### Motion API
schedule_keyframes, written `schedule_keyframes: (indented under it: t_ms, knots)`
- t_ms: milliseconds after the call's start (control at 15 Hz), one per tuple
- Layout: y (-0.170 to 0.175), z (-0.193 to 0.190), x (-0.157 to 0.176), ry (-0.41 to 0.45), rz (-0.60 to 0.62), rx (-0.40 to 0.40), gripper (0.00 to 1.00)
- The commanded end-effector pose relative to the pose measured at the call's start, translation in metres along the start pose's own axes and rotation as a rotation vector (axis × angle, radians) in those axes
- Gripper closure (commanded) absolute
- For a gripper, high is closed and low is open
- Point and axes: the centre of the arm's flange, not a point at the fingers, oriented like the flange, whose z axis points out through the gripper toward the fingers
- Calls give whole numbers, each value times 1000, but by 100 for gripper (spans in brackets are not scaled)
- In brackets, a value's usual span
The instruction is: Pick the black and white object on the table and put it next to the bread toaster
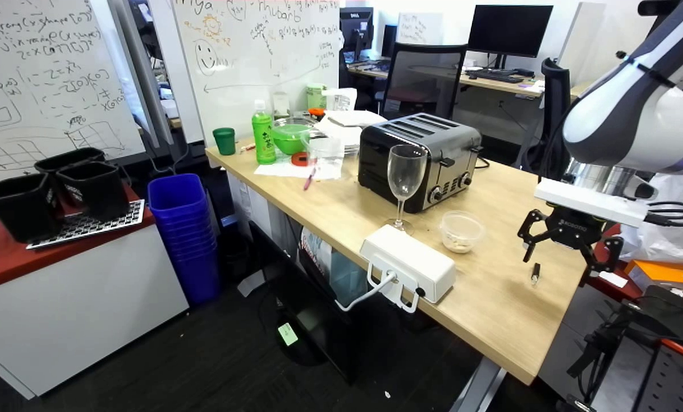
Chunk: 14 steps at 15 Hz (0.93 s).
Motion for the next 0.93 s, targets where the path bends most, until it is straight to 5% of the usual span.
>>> schedule_keyframes:
  t_ms: [0,267,400,867]
  knots:
    - [7,15,3,35,28,29,0]
    - [7,20,9,64,44,27,4]
    - [6,21,11,70,47,31,28]
    - [0,21,13,79,39,37,73]
